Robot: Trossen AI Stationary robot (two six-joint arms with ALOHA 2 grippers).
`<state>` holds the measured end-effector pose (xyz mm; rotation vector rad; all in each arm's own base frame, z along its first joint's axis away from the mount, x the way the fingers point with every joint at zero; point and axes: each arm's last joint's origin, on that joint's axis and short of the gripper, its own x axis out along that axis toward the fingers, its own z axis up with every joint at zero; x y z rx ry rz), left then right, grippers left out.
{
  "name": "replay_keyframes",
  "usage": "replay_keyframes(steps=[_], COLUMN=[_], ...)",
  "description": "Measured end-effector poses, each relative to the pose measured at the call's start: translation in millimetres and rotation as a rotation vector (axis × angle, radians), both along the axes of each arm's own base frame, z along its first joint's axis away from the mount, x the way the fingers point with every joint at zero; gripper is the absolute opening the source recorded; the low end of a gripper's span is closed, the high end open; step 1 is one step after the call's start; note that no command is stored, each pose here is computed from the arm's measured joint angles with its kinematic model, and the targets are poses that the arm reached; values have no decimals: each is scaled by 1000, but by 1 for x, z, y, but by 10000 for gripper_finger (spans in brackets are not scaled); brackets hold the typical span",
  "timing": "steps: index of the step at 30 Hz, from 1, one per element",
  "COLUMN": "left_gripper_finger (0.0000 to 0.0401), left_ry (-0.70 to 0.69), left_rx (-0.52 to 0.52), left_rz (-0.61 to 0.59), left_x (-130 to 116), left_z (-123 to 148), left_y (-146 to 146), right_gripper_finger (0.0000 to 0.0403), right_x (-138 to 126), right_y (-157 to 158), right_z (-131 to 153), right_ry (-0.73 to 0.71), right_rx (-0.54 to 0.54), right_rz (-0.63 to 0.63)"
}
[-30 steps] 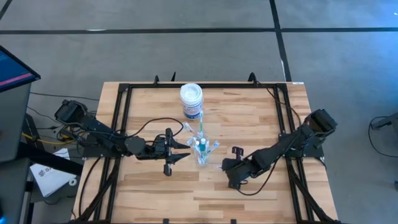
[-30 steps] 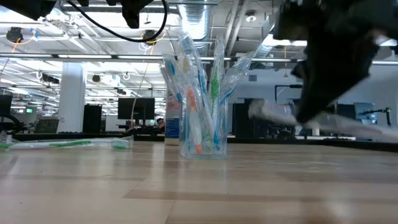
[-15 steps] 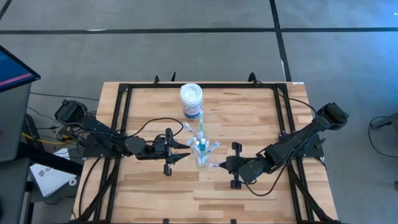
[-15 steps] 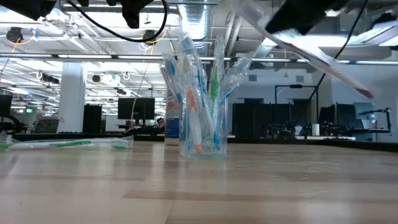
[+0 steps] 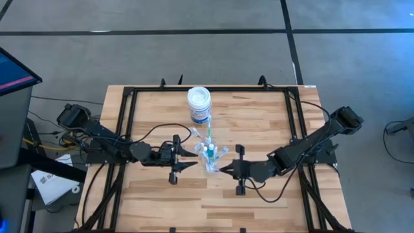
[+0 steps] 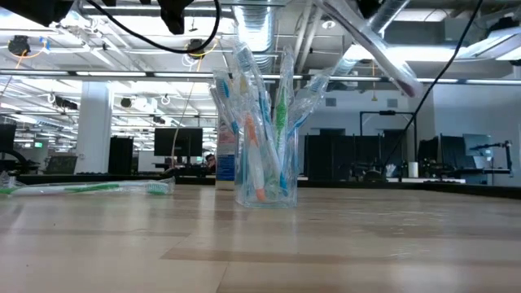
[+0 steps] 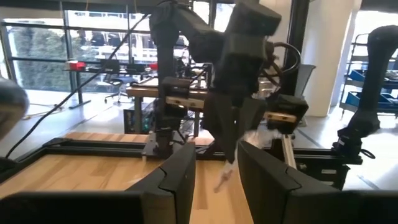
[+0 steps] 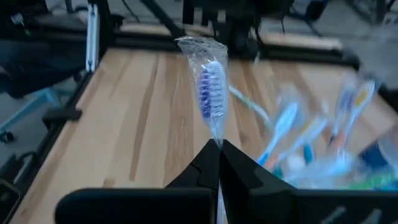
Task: Pick & Place toothbrushing station
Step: Put the purple toothbrush into the Transparent organizer
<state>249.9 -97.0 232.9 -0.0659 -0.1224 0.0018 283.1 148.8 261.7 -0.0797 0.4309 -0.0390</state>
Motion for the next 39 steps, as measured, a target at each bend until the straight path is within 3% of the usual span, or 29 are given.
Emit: replay_keyframes(steps=[19, 39], left_gripper_finger=[113, 113], left_ry=[-28, -93], left_rx=[2, 0], left_rz=[1, -25], left_x=[0, 10], left_z=[3, 3], left_y=[1, 16], right_gripper_finger=[0, 0], right_x=[21, 34], right_y=[-14, -43], right_z=[35, 45], right_ry=[-339, -440], right_rx=[4, 50], right_rz=[45, 62])
